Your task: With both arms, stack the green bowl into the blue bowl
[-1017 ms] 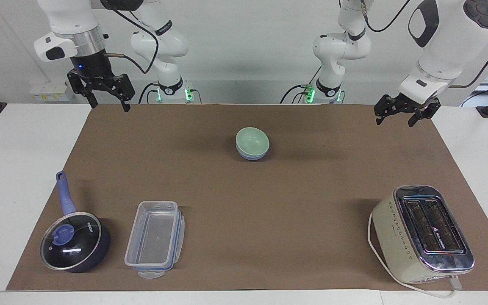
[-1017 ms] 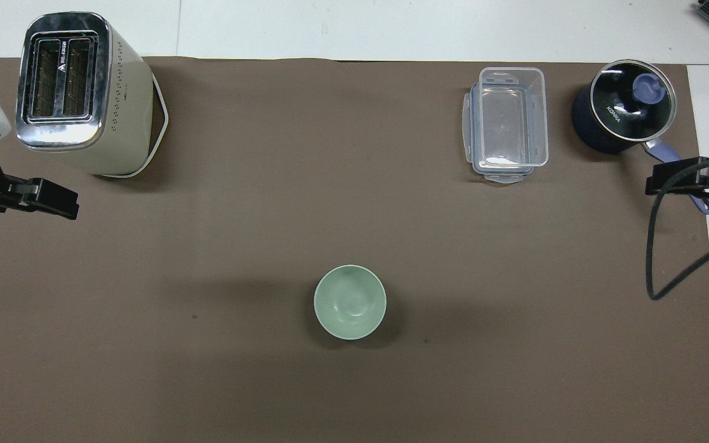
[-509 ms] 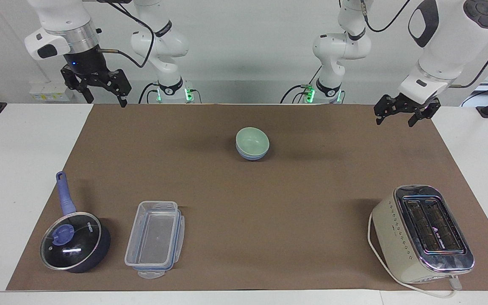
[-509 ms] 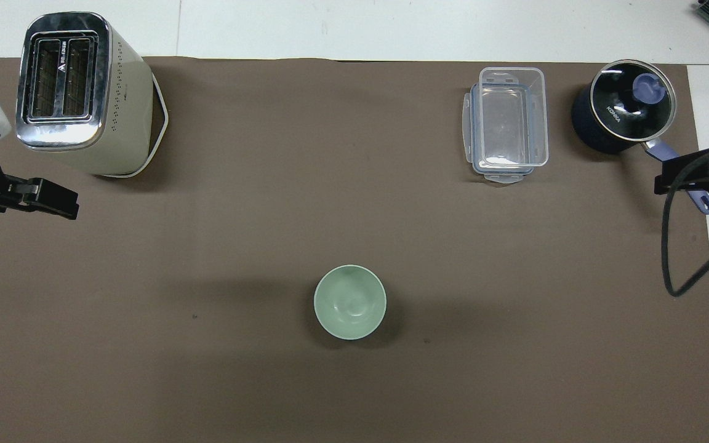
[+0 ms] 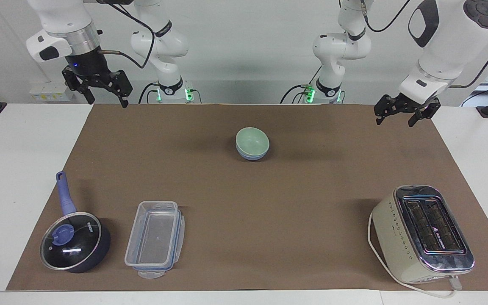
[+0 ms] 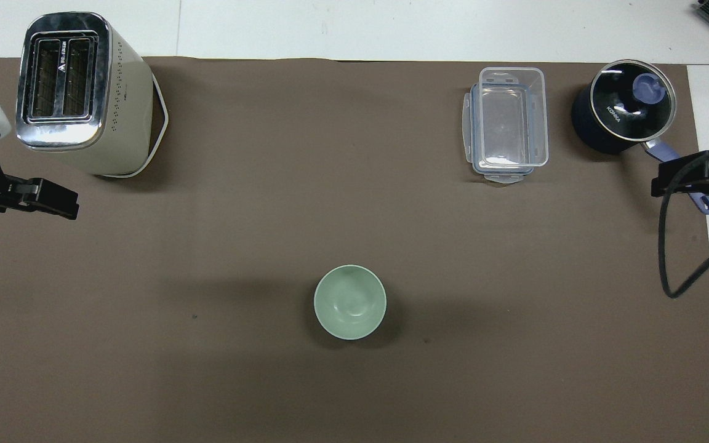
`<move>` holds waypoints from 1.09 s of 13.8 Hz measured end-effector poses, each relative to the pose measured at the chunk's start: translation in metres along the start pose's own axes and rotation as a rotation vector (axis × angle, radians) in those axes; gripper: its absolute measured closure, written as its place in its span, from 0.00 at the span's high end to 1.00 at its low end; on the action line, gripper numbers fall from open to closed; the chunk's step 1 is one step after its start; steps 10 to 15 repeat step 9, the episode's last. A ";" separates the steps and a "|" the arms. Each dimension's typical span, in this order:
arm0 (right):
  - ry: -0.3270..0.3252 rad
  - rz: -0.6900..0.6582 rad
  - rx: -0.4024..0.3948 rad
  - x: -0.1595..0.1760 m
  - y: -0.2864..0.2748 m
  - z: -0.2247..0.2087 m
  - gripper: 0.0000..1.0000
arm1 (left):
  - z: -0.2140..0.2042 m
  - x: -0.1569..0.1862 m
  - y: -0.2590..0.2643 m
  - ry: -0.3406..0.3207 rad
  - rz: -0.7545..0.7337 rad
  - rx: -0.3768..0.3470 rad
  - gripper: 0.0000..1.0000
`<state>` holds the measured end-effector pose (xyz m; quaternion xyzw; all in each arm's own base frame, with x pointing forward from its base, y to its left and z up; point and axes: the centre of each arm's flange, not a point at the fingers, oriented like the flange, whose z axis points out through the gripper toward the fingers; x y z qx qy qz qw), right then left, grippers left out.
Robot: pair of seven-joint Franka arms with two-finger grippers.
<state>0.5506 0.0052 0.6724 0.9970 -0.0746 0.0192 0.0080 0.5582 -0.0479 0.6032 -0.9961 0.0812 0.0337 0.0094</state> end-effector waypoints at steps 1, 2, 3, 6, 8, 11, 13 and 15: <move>-0.002 0.000 0.000 0.000 0.000 0.001 1.00 | 0.000 0.000 0.000 0.000 0.000 0.000 1.00; -0.004 0.000 -0.001 0.000 0.000 0.002 1.00 | 0.000 0.000 0.000 0.000 0.000 0.000 1.00; -0.005 0.000 -0.001 0.000 0.000 0.002 1.00 | 0.000 0.000 0.000 0.000 0.000 0.000 1.00; -0.005 0.000 -0.001 0.000 0.000 0.002 1.00 | 0.000 0.000 0.000 0.000 0.000 0.000 1.00; -0.005 0.000 -0.001 0.000 0.000 0.002 1.00 | 0.000 0.000 0.000 0.000 0.000 0.000 1.00; -0.005 0.000 -0.001 0.000 0.000 0.002 1.00 | 0.000 0.000 0.000 0.000 0.000 0.000 1.00; -0.005 0.000 -0.001 0.000 0.000 0.002 1.00 | 0.000 0.000 0.000 0.000 0.000 0.000 1.00; -0.005 0.000 -0.001 0.000 0.000 0.002 1.00 | 0.000 0.000 0.000 0.000 0.000 0.000 1.00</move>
